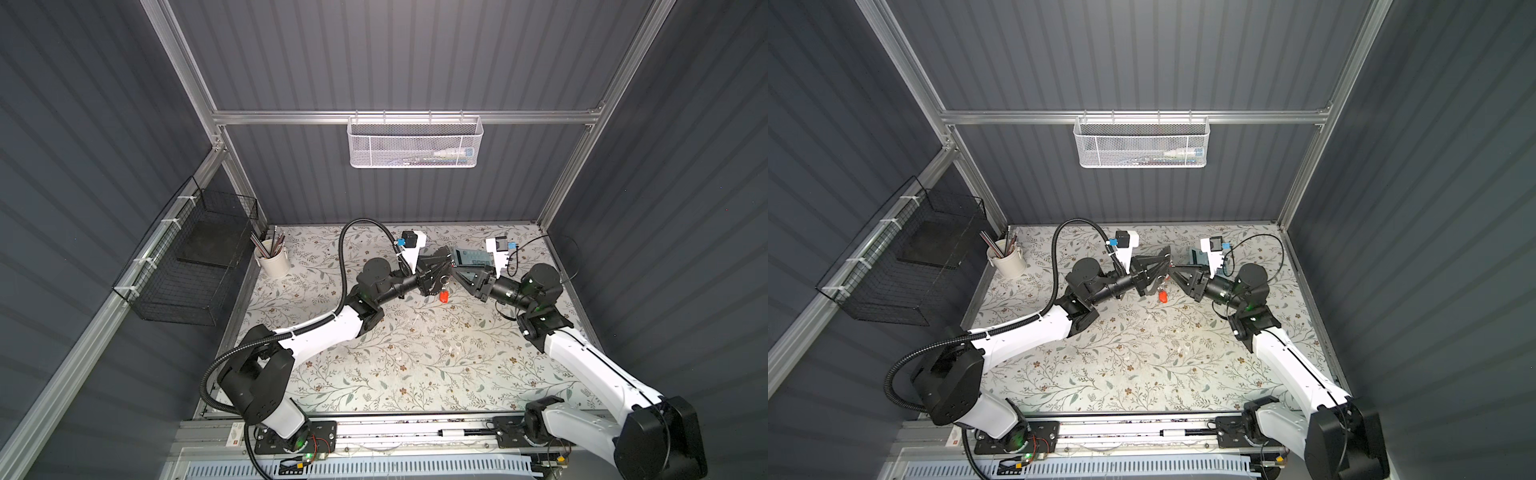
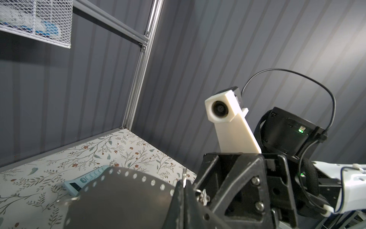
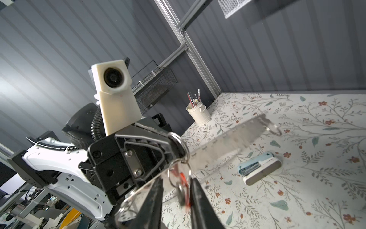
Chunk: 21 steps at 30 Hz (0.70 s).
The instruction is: Put the keys on the keyring
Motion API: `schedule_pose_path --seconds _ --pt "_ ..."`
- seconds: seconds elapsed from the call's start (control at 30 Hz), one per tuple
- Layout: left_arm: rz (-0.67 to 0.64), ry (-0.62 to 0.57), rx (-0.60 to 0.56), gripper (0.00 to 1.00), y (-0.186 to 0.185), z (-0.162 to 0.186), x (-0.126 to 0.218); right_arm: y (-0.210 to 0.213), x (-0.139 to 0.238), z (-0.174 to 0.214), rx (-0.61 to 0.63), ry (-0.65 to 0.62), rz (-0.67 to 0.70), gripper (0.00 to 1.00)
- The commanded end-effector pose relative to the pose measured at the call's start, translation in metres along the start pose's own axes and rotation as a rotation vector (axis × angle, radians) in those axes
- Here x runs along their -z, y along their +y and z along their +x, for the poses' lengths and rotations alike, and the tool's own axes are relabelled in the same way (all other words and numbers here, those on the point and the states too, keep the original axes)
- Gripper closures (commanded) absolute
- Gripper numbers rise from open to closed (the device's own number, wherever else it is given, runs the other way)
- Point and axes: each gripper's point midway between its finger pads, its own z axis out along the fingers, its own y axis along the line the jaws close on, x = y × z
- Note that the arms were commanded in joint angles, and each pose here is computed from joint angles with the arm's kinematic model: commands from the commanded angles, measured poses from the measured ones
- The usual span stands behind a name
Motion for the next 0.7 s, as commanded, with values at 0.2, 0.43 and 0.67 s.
schedule_pose_path --seconds 0.2,0.43,0.67 --pt "0.032 0.051 0.037 1.0 -0.007 0.004 0.003 -0.012 0.031 -0.031 0.002 -0.128 0.068 0.5" --pt "0.103 0.048 0.074 1.0 -0.01 -0.002 0.004 -0.004 0.022 -0.031 -0.016 -0.085 -0.034 0.54" --pt "0.157 0.041 0.087 1.0 -0.016 -0.007 0.004 -0.002 0.012 -0.017 -0.055 -0.041 -0.093 0.62"
